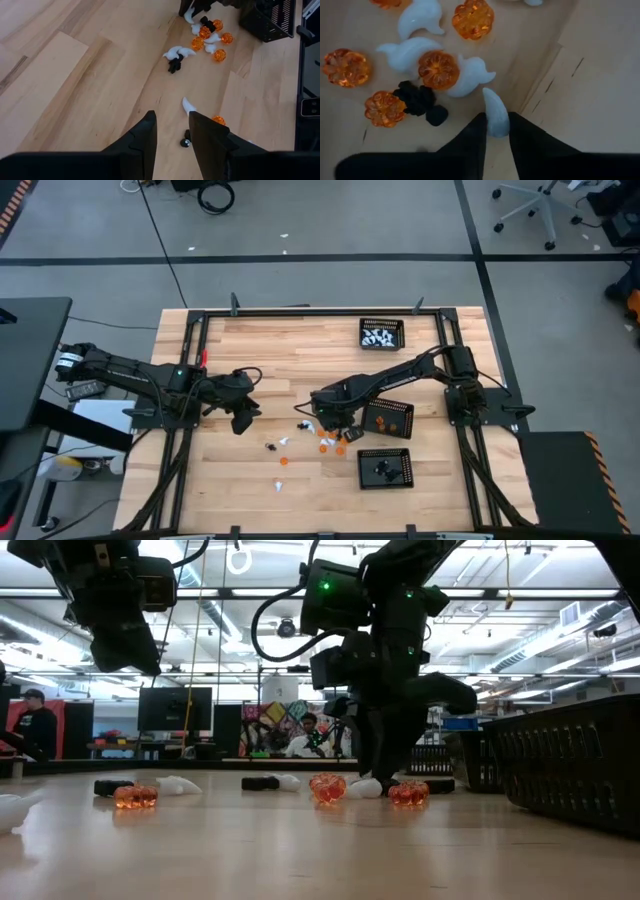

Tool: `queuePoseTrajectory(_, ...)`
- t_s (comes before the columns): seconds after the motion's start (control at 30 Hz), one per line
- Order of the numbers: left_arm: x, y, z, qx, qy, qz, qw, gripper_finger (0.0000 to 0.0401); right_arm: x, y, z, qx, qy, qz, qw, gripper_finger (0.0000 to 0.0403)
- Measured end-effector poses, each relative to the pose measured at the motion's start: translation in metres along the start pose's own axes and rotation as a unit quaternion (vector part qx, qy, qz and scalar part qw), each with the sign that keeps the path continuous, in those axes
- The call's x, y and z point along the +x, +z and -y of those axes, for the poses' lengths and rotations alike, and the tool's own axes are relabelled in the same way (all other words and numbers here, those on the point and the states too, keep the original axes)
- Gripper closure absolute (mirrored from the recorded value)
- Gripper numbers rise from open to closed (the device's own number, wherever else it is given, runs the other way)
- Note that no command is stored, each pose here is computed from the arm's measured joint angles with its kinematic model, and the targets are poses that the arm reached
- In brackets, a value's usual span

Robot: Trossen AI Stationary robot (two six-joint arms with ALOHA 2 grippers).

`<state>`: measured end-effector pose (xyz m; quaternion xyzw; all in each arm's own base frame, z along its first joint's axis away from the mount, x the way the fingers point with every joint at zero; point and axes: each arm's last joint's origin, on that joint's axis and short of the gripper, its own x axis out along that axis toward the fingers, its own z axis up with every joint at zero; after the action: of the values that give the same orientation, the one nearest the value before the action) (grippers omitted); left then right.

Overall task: Sort Halloween decoration
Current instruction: Put the white ghost toy into the top black bin

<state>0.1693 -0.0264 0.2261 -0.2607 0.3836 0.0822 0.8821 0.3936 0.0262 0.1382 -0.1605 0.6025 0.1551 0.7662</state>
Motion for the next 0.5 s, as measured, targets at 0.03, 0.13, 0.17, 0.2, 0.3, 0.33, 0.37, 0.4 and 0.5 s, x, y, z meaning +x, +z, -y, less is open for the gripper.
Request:
queuePoseTrajectory(0.03,0.0,0.0,0.0,0.0,0.0,0.0,1.0,0.0278,0.0,0.0001,0.0001,0.004,0.0,0.001,1.0,0.0328)
queuePoseTrajectory(0.13,0.0,0.0,0.0,0.0,0.0,0.0,1.0,0.0278,0.0,0.0002,0.0002,0.011,-0.002,0.001,1.0,0.0344)
queuePoseTrajectory(0.17,0.0,0.0,0.0,0.0,0.0,0.0,1.0,0.0278,0.0001,0.0003,0.0002,0.012,-0.002,0.001,1.0,0.0345)
queuePoseTrajectory(0.2,0.0,0.0,0.0,0.0,0.0,0.0,1.0,0.0278,0.0002,0.0003,0.0003,0.012,-0.003,0.001,1.0,0.0345)
queuePoseTrajectory(0.3,0.0,0.0,0.0,0.0,0.0,0.0,1.0,0.0278,0.0004,0.0003,0.0003,0.014,-0.004,0.0,1.0,0.034)
queuePoseTrajectory(0.33,0.0,0.0,0.0,0.0,0.0,0.0,1.0,0.0278,0.0005,0.0003,0.0003,0.016,-0.004,0.0,1.0,0.0339)
queuePoseTrajectory(0.37,0.0,0.0,0.0,0.0,0.0,0.0,1.0,0.0278,0.0006,0.0002,0.0003,0.02,-0.004,0.0,1.0,0.0338)
queuePoseTrajectory(0.4,0.0,0.0,0.0,0.0,0.0,0.0,1.0,0.0278,0.0006,0.0003,0.0003,0.025,-0.004,0.0,1.0,0.0339)
queuePoseTrajectory(0.5,0.0,0.0,0.0,0.0,0.0,0.0,1.0,0.0278,-0.0007,0.0004,0.0004,0.035,-0.005,0.002,0.999,0.0341)
